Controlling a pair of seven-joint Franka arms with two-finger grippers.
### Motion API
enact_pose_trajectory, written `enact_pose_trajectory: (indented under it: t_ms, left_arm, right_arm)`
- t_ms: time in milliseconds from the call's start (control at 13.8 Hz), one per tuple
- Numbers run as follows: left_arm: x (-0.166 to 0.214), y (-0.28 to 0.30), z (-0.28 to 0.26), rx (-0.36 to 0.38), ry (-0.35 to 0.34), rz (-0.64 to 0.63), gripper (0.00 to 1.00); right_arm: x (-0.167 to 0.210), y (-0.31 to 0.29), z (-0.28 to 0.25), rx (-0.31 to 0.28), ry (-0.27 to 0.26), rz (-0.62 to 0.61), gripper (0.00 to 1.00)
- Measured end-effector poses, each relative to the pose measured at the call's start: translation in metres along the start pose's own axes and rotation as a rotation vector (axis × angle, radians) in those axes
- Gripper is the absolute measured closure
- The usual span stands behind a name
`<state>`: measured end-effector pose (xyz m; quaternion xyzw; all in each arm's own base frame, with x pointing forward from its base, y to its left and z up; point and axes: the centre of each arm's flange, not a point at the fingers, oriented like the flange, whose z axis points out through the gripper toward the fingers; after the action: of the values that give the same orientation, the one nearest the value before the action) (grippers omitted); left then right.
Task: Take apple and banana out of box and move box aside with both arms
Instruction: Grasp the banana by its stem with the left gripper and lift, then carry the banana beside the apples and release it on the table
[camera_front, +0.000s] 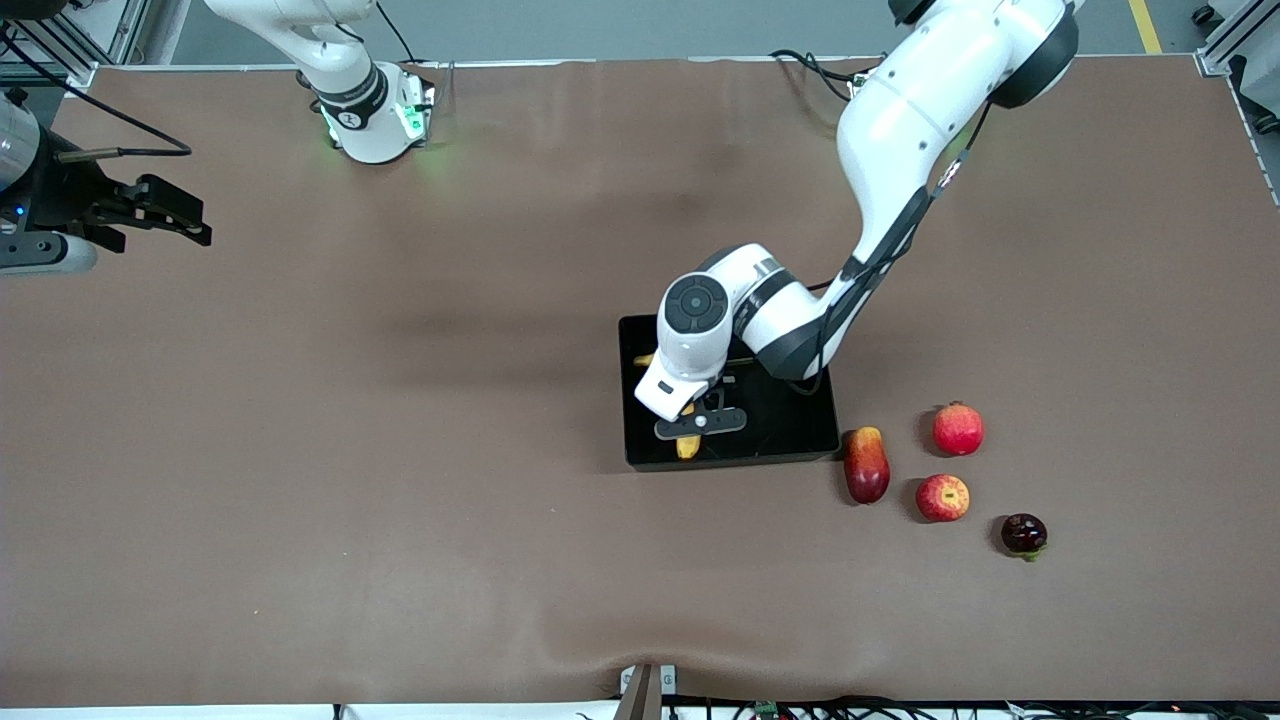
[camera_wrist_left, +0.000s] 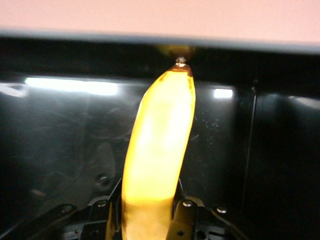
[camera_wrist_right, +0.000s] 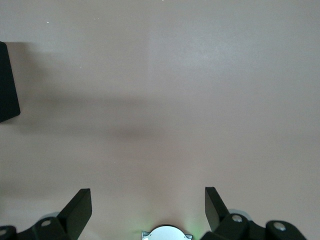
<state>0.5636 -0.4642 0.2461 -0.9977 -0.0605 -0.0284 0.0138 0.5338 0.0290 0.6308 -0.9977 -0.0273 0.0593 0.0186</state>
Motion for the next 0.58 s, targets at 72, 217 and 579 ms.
enact_pose_trajectory:
  t_ms: [72, 217, 579]
  left_arm:
    - [0.006, -0.003, -0.025, 0.005, 0.019, -0.002, 0.62]
    - [0.024, -0.022, -0.079, 0.013, 0.055, -0.004, 0.62]
    - [0.104, -0.158, -0.155, 0.029, -0.005, 0.102, 0.62]
  right_arm:
    - [0.000, 0.000, 0.000, 0.000, 0.000, 0.000, 0.00]
    - [0.000, 0.000, 0.000, 0.000, -0.001, 0.000, 0.00]
    - [-0.001, 0.000, 0.000, 0.000, -0.005, 0.000, 0.00]
